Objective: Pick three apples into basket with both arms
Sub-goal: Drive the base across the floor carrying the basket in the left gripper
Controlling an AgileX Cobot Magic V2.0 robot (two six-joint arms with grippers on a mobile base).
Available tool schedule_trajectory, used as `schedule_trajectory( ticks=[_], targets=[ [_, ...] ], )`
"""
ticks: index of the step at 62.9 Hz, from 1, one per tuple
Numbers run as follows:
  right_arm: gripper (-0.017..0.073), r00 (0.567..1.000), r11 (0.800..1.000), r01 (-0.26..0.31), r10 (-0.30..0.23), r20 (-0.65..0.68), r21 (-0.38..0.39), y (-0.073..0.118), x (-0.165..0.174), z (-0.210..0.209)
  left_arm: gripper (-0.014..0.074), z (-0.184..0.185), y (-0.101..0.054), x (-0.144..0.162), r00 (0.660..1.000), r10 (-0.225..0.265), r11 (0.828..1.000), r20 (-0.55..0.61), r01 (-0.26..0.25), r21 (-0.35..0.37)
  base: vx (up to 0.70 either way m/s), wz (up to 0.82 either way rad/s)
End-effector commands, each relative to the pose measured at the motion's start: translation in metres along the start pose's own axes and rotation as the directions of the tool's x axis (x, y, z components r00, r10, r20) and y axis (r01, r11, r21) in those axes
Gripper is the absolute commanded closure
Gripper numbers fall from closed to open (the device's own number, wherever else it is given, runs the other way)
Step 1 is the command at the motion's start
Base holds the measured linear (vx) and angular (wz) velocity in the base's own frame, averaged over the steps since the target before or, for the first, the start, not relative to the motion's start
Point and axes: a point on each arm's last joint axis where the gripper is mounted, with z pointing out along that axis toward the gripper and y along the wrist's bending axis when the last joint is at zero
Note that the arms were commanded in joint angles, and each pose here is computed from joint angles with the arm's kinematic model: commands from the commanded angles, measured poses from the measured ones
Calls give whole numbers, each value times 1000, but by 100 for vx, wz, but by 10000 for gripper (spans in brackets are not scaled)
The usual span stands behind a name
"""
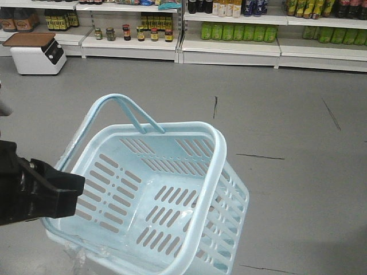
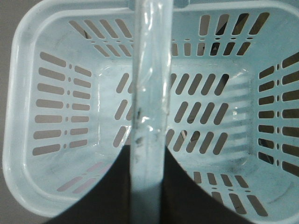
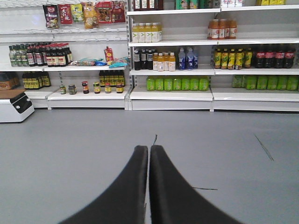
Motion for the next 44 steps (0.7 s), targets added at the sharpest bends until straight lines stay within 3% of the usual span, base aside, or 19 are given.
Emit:
schedule_trajectory(
  ticks=[1, 44],
  targets=[
    [561, 997, 1000, 19, -19, 71, 2, 0, -2, 0, 601, -12, -7, -12, 994, -19, 998, 112, 12, 63, 23, -9],
    [561, 997, 1000, 19, -19, 71, 2, 0, -2, 0, 601, -12, -7, -12, 994, -19, 998, 112, 12, 63, 24, -5]
  ],
)
